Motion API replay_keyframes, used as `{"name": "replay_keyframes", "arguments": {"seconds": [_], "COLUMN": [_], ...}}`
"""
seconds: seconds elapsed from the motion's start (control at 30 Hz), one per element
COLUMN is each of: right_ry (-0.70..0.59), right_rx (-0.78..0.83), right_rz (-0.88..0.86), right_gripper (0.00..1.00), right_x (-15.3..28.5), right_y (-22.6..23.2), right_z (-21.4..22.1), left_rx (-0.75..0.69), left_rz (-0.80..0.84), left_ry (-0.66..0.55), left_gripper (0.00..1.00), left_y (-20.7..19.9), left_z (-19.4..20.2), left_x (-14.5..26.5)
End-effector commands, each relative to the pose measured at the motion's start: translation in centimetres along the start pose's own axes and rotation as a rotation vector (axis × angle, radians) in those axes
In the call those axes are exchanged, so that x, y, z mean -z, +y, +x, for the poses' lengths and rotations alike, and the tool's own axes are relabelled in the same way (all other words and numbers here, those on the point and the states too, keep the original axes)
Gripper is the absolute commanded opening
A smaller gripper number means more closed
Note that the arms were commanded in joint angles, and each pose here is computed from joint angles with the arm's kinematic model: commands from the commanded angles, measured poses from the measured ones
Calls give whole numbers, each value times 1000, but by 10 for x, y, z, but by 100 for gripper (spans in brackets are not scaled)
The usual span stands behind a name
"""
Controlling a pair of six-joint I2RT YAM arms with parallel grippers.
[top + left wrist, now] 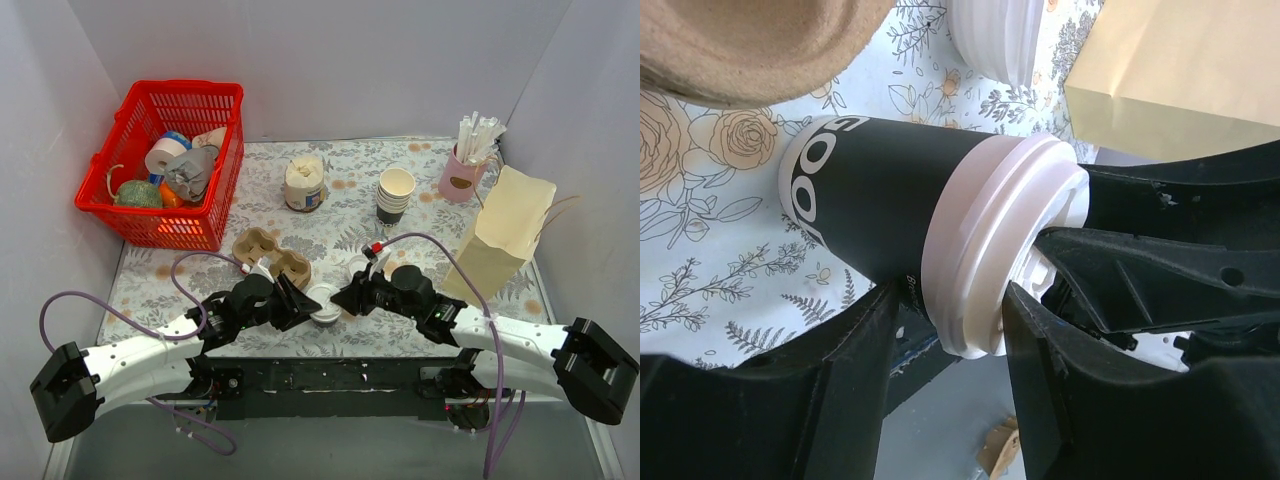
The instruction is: Pack the takeout coffee
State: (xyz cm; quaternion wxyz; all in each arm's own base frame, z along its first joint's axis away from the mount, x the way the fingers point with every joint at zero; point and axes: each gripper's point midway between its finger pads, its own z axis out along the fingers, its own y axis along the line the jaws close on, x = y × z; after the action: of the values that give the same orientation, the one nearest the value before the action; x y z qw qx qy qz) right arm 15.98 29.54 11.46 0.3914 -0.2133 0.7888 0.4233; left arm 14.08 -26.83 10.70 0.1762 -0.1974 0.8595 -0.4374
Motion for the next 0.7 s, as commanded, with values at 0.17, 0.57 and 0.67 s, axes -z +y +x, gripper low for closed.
{"name": "replay_keyframes", "arguments": {"seconds": [0.17,0.57,0.67], "right_ry": [83,121,137], "right_rx": [193,168,111], "right_rz": [284,214,210], "right_gripper": [40,50,54], "right_x": [9,14,10], "right_y": [-78,-42,-30], "right_z": [64,33,23], "left_rx": [-63,-105,-116], "left_rz": [-200,-163,-150], "left_ry": [25,-20,-37], "left_gripper": [48,67,73], "left_y": [63,33,25], "left_z": [8,-4,-9], "left_x": [0,-1,0]}}
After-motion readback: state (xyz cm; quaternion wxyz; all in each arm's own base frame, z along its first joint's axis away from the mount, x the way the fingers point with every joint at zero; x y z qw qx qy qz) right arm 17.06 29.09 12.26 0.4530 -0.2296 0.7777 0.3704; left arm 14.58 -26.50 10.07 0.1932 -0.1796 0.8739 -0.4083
